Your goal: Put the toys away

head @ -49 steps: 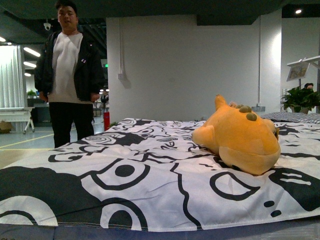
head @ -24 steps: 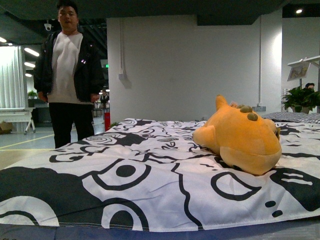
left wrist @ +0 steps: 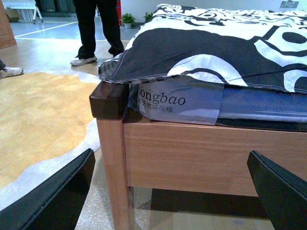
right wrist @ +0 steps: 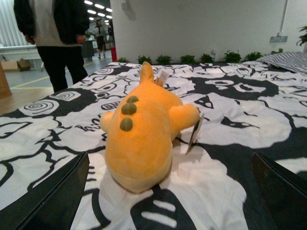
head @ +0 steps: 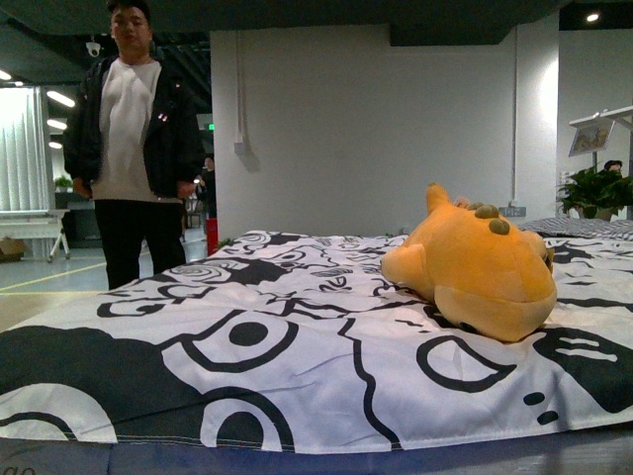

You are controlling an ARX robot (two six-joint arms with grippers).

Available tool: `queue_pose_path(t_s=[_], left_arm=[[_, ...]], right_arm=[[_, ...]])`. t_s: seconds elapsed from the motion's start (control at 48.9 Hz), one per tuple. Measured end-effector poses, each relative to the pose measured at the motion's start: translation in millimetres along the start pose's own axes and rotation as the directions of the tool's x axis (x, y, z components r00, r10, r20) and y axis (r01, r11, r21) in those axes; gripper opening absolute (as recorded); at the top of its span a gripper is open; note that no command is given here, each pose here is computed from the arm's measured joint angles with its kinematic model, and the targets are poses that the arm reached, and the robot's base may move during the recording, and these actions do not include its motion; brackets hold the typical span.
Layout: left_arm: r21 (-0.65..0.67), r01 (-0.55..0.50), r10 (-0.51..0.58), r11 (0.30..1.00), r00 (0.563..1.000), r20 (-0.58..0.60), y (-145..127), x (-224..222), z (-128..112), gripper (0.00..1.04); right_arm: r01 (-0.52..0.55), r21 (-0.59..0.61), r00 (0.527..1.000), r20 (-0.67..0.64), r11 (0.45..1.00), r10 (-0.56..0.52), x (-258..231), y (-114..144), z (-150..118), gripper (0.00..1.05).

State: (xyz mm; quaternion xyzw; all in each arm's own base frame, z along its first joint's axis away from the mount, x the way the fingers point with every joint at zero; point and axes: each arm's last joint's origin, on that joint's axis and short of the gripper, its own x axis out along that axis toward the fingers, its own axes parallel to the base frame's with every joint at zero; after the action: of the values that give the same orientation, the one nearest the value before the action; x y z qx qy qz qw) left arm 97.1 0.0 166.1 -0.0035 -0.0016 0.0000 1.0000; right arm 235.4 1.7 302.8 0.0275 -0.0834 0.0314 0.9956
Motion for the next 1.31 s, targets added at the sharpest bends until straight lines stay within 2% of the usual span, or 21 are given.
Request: queue_pose_path(t_s=[0.266,0.839,1.023,1.31], left_arm=[[0.000,0.000,0.000,1.000,1.000,0.000,0.0,0.0,0.0,0.99],[0.000,0.000,0.000,1.000,1.000,0.000,0.0,0.0,0.0,0.99],[0.000,0.000,0.000,1.000,1.000,0.000,0.0,0.0,0.0,0.99],[0.000,0.000,0.000,1.000,1.000,0.000,0.0,0.0,0.0,0.99]], right_arm=[[-0.042,-0.068,0.999,-0.033,0.997,0.040,79.8,35.5,9.3,1.04],[-0.069,-0.077,0.996,-0.066,0.995,0.064,159.5,79.5,16.8,1.04],[-0.072,-0.090,0.993,-0.103,0.993,0.063,179.2,94.1,3.2,1.04],[-0.063,-0.097,0.985,-0.167,0.993,0.046,186.0,95.3,-30.5,1.04]])
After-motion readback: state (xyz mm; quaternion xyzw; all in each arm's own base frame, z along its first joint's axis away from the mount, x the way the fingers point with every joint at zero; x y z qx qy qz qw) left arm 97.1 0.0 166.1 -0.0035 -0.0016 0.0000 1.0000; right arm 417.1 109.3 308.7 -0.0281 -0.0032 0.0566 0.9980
